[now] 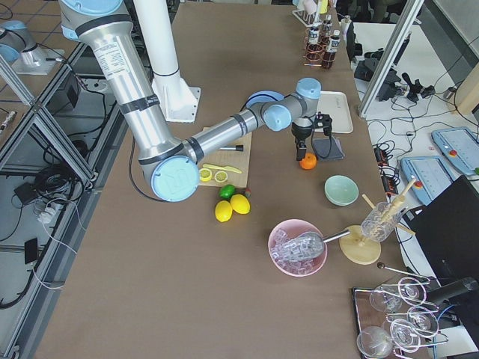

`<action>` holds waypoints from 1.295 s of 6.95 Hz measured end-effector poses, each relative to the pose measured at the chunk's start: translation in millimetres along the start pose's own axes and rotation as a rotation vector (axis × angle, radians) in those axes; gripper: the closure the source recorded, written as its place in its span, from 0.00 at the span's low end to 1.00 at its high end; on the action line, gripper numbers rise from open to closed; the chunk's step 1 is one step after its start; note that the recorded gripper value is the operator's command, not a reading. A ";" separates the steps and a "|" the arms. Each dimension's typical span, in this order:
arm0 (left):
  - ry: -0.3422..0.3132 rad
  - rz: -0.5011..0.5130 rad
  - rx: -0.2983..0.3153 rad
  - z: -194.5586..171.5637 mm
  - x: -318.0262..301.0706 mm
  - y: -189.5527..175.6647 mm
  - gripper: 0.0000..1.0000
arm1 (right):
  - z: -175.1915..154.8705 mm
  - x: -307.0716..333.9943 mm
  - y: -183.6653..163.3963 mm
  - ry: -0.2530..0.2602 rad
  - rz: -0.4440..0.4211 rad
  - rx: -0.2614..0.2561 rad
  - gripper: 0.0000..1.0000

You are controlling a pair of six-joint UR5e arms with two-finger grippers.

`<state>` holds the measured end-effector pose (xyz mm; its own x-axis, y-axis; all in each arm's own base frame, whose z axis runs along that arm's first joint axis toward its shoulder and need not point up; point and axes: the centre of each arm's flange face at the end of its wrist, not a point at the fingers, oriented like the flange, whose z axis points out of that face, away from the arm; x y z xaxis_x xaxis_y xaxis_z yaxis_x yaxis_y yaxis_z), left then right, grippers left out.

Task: Pick orange to plate
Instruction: 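Withdraw the left arm while the right arm reaches toward the orange, then lower the right gripper over the orange and close on it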

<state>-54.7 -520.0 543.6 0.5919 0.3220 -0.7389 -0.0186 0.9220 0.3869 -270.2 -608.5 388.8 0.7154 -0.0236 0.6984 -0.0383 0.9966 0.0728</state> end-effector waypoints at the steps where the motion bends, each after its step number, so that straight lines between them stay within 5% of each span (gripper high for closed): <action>1: -0.015 0.025 -0.030 -15.5 -22.6 10.6 0.01 | 10.9 -13.8 -12.9 0.007 -0.011 0.003 0.00; 5: -0.098 -0.012 -0.134 -1.7 -71.5 66.0 0.01 | 71.0 -16.0 -52.6 -0.008 -0.045 0.026 0.01; 9: -0.117 -0.011 -0.146 1.4 -75.5 71.0 0.01 | 94.6 -33.5 -50.2 0.019 -0.030 0.016 0.02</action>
<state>-99.6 -479.2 627.6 0.6819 0.2928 -0.6702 -0.1239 0.9494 0.2886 -358.3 -665.2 429.1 0.7292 -0.0521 0.6823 -0.0276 0.9940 0.1054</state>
